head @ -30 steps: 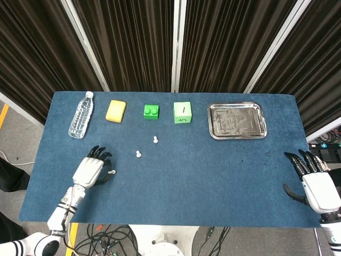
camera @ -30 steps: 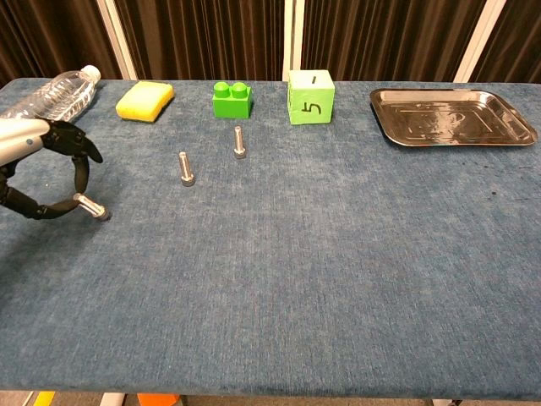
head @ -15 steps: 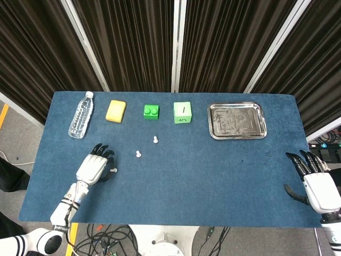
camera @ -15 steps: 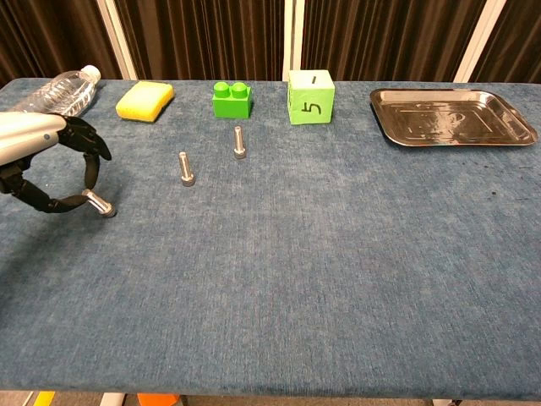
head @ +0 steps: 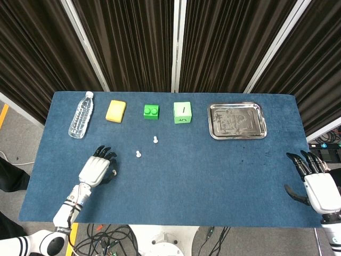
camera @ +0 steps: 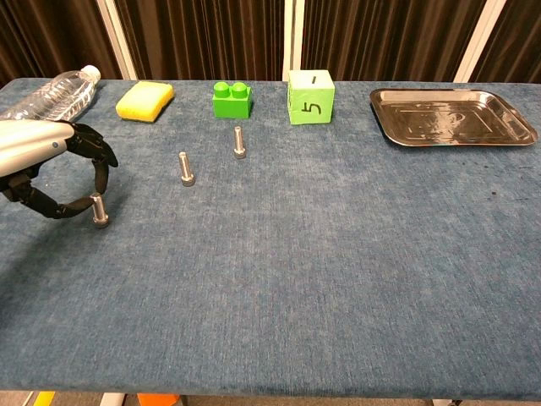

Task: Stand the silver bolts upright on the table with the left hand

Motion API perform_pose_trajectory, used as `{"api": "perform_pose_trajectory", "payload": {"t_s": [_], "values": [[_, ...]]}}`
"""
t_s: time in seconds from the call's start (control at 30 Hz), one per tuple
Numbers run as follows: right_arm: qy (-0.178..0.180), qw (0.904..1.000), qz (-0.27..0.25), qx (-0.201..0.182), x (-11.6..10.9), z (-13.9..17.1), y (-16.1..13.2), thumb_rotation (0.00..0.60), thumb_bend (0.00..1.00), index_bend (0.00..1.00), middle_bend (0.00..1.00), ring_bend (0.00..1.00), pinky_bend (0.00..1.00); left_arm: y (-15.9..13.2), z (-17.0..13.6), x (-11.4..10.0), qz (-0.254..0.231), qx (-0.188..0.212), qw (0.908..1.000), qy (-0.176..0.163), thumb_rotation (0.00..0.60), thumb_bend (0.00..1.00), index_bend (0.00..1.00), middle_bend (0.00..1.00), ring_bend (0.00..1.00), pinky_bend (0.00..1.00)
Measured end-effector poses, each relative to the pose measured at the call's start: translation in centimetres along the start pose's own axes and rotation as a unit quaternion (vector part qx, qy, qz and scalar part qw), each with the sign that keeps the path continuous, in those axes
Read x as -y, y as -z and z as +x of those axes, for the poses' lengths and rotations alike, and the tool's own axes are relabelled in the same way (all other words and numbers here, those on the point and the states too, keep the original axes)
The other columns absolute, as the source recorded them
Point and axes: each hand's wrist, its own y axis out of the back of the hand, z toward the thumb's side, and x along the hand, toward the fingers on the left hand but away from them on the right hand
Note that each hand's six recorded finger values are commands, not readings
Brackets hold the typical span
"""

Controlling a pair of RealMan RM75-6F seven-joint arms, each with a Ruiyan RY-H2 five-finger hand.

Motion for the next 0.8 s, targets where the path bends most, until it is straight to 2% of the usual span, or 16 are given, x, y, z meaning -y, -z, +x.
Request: {"api": "perform_pose_trajectory", "payload": {"t_s": [0.3, 0.5, 0.6, 0.67, 0.8], "values": [[0.0, 1.0, 0.002, -0.003, -0.1, -0.1, -0.2, 0.6, 0.2, 0.08, 0.15, 0.0, 0.01, 0.2, -0.6, -0.3, -0.013, -0.009, 0.9999, -0.004, 0.6, 0.42, 0.4, 0.22, 0.06, 0.0], [0.001, 1.0, 0.004, -0.002, -0.2, -0.2, -0.2, 0.6, 0.2, 0.08, 0.15, 0.0, 0.01, 0.7, -1.0, -1.4, -0.027, -0.014, 0.9993, -0.024, 0.6, 0.41, 0.35, 0.22, 0.06, 0.0], [0.001, 0.9999, 0.01, -0.003, -0.5, -0.3, -0.1, 0.6, 0.2, 0.08, 0.15, 0.0, 0.01, 1.7, -1.3, -3.0, -0.041, -0.028, 0.9974, -0.053, 0.6, 0.37, 0.35, 0.22, 0.06, 0.0], [-0.001, 0.9999, 0.016, -0.003, -0.7, -0.5, 0.1, 0.6, 0.21, 0.08, 0.15, 0.0, 0.01, 3.0, -1.7, -4.5, -0.051, -0.047, 0.994, -0.085, 0.6, 0.36, 0.35, 0.22, 0.06, 0.0], [-0.004, 0.9998, 0.019, 0.003, -1.0, -1.0, 0.8, 0.6, 0.22, 0.08, 0.15, 0.0, 0.01, 7.0, -3.6, -7.5, -0.053, -0.102, 0.9806, -0.159, 0.6, 0.35, 0.35, 0.22, 0.06, 0.0]]}}
